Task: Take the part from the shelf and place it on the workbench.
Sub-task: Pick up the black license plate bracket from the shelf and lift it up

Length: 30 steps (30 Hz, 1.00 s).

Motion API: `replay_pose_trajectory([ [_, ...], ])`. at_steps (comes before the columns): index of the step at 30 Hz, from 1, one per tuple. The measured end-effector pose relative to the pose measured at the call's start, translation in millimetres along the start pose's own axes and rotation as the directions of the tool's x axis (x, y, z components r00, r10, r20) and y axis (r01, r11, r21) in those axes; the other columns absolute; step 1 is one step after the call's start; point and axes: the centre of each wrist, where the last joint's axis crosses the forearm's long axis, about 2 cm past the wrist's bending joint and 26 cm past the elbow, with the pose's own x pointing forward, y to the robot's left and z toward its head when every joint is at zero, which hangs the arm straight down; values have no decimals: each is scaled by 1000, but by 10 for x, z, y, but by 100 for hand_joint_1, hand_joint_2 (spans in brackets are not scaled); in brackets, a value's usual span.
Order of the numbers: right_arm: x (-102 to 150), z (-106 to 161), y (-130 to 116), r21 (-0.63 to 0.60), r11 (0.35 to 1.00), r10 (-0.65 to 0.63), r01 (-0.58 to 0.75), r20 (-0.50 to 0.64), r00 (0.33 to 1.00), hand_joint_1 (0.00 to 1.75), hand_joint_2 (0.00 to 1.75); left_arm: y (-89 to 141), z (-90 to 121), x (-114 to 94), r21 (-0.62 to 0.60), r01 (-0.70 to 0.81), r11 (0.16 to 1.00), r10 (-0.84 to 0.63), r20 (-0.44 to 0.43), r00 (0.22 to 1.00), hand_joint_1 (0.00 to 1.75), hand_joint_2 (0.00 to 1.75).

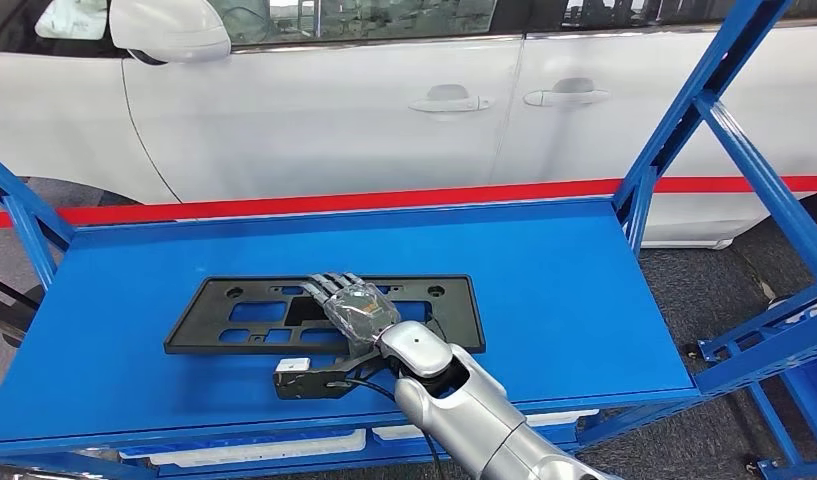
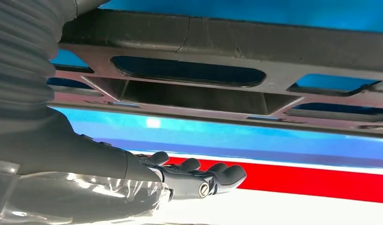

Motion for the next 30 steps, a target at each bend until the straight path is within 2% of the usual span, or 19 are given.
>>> replay_pose_trajectory([
  [1,-5,-3,1,0,1000,1,-1,-3,1000,0,175,0,0,0,0,0,1000,0,0,1000,0,0],
  [3,-15,-6,4,2,1000,9,-9,-11,1000,0,175,0,0,0,0,-1,1000,1,0,1000,0,87],
  [4,-22,-8,5,2,1000,13,-13,-17,1000,29,175,0,0,0,0,-2,1000,2,0,1000,0,131],
  [5,-33,-9,6,3,1000,16,-16,-24,1000,67,175,0,0,0,1,-3,1000,3,-2,1000,0,175],
  [7,-64,-9,9,4,1000,23,-23,-39,999,154,175,2,0,-1,7,-3,1000,4,-16,1000,0,175],
  [8,-83,-8,11,4,1000,26,-26,-47,999,167,175,2,0,-2,11,-3,1000,3,-24,1000,0,175],
  [9,-104,-7,13,5,1000,28,-28,-56,998,171,175,3,1,-3,13,-3,1000,3,-29,1000,0,175],
  [14,-184,8,26,7,1000,20,-19,-89,996,162,175,4,1,-5,16,-14,1000,14,-29,999,0,175],
  [30,-235,24,-30,-17,1000,6,-8,-113,994,164,175,3,1,-3,14,-20,1000,20,-9,1000,0,175],
])
